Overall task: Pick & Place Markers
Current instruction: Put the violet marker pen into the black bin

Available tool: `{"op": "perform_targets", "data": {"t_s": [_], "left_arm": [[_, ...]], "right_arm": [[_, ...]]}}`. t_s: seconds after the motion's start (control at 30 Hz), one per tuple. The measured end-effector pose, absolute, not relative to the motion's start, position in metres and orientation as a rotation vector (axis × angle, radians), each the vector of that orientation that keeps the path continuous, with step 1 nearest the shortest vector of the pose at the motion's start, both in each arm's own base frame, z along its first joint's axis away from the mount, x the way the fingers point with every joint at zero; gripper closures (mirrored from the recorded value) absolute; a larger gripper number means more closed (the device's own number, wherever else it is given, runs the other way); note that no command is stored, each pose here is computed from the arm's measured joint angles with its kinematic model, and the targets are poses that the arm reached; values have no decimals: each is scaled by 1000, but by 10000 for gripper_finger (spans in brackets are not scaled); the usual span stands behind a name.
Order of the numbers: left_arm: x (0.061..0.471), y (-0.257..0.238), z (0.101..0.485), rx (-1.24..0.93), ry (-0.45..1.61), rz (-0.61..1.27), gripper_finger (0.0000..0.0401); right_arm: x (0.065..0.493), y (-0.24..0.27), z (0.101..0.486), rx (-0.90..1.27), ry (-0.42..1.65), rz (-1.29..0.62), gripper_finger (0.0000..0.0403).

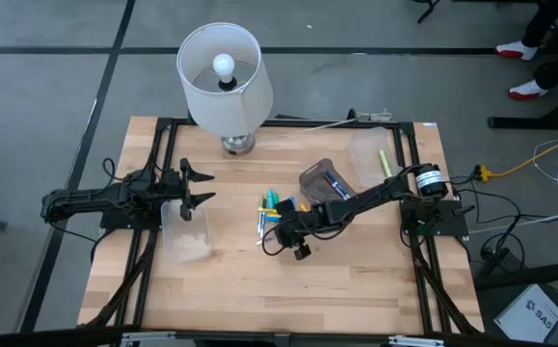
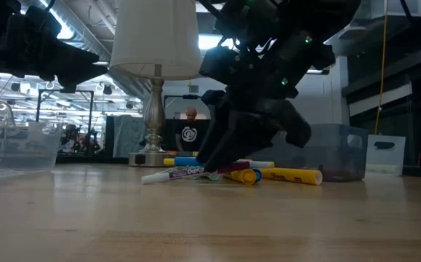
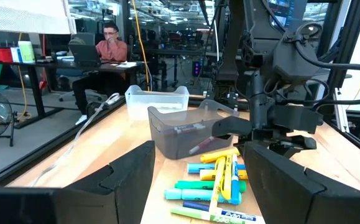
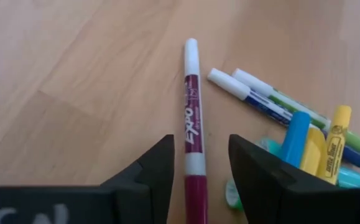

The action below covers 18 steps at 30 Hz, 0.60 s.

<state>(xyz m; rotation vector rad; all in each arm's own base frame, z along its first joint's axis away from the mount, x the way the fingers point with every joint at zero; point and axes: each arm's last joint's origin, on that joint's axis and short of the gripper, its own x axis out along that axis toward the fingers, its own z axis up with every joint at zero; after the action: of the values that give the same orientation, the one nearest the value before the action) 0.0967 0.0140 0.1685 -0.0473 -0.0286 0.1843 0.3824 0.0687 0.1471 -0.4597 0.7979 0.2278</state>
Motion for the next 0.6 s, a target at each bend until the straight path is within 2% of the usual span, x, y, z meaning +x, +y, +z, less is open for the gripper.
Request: {"op": "perform_targets", "data": {"t_s": [0.47,0.6], "left_arm": [[97,14,169,-47,-28,184,159],[97,14,169,-47,-28,184,159]], "right_arm": [[386,66,133,-426,823,236,252],[386,66,133,-425,818,237,269]]}}
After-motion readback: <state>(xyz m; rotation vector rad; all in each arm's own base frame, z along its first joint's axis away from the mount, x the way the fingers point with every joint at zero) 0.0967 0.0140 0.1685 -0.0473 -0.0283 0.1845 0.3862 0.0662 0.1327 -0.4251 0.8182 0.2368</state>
